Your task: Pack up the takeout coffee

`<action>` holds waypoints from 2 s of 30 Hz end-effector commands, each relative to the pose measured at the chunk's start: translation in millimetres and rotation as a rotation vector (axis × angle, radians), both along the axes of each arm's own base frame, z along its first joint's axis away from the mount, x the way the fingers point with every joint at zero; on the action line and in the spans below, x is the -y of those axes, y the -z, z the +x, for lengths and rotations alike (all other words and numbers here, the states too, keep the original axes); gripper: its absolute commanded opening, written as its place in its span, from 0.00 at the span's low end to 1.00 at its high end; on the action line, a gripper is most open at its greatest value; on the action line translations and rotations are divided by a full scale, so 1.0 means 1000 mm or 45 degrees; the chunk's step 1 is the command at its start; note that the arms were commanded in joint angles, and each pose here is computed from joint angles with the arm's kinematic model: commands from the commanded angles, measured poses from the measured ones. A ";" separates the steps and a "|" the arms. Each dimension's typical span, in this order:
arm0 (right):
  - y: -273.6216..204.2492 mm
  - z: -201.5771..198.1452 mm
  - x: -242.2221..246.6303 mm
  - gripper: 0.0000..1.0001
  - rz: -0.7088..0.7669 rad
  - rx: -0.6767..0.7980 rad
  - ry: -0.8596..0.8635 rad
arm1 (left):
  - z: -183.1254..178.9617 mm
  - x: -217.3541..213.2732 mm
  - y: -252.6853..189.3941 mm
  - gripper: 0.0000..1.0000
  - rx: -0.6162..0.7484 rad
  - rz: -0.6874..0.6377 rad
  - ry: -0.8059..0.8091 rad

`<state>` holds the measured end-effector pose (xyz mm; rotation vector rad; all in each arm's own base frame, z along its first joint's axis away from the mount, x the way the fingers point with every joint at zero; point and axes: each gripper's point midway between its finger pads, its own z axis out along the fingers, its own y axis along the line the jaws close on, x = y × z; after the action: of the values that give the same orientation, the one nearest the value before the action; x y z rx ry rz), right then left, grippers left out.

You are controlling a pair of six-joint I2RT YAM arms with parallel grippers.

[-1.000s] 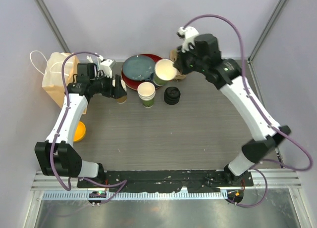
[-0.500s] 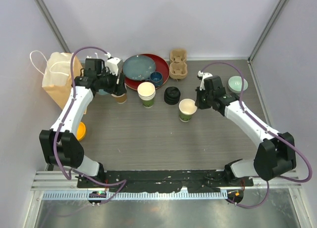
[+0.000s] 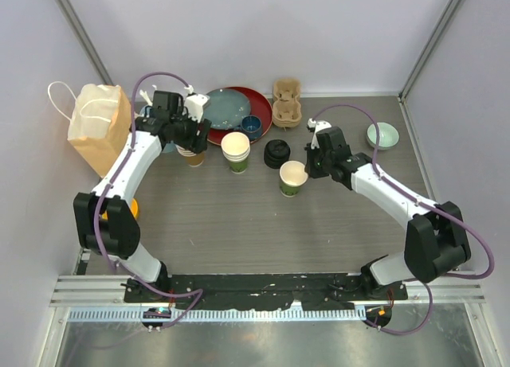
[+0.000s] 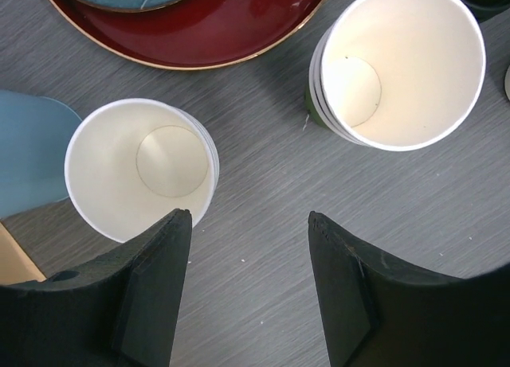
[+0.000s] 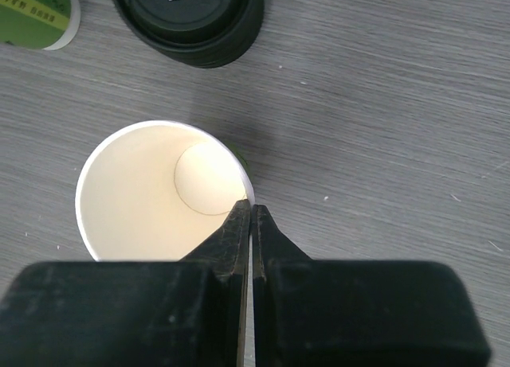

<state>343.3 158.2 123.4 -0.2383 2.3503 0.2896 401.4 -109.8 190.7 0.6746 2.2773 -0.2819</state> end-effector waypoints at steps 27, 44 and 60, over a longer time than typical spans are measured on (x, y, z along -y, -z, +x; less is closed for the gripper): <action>-0.069 0.000 -0.023 0.60 0.040 0.074 -0.103 | 0.039 -0.002 0.037 0.23 -0.116 0.172 0.067; -0.071 0.000 -0.024 0.60 0.039 0.077 -0.113 | 0.033 0.002 0.017 0.17 -0.073 0.137 0.089; -0.068 -0.003 -0.026 0.60 0.049 0.053 -0.131 | 0.028 0.000 0.003 0.00 -0.048 0.132 0.079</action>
<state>337.3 179.5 164.3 -0.3332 2.3660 0.3447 428.8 -105.7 142.2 0.8122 2.4256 -0.2079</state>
